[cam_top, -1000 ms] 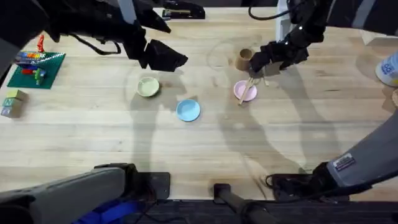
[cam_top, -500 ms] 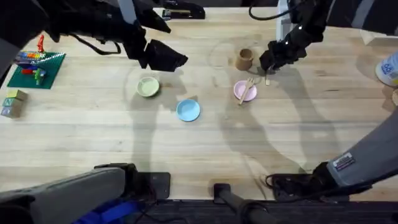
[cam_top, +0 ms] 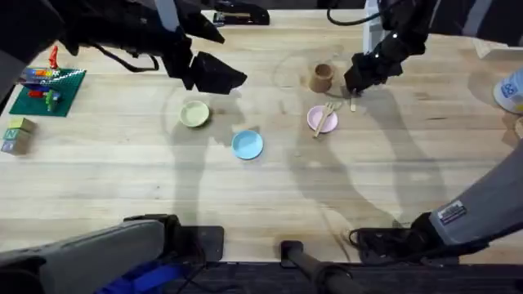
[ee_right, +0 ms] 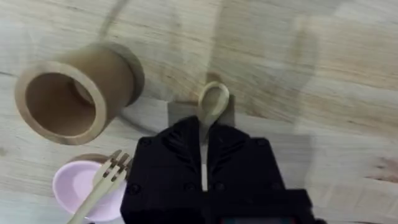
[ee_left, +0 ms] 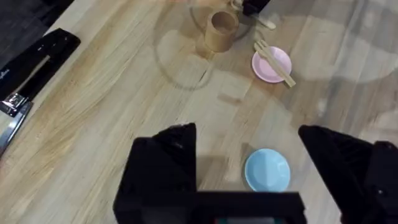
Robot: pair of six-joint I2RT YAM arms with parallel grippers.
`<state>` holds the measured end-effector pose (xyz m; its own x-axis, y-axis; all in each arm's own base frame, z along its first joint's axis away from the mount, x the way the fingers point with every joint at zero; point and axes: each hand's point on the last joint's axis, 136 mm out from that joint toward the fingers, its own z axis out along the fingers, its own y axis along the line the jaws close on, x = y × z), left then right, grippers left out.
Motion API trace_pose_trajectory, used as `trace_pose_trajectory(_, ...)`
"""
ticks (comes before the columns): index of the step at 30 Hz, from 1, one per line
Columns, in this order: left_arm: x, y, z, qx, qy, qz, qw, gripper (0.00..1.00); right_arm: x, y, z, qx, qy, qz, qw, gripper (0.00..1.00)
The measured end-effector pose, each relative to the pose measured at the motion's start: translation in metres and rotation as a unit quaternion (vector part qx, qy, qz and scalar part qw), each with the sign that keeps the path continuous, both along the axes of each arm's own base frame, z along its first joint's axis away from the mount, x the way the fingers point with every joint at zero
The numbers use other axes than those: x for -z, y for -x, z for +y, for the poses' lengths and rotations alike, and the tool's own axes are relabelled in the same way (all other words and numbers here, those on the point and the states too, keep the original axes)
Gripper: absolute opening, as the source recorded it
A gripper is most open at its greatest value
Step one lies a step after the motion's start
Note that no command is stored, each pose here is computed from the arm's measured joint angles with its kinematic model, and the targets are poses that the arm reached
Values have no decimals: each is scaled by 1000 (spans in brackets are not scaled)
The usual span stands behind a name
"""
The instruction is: Pick up a utensil and set it on the pink plate, then put the other utensil in the container.
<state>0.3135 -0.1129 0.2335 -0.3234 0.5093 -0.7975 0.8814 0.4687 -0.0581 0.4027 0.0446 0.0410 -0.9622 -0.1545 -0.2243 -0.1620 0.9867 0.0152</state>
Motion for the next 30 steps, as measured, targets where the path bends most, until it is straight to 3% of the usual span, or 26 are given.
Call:
trace_pose_trajectory(12,0,0,0,0,0,0,1000,995,-15,-8,4,-11,-5,-13,1000,29)
trace_pose_trajectory(30,0,0,0,0,0,0,1000,995,-163,-30,26,-105,5,-131,986,31)
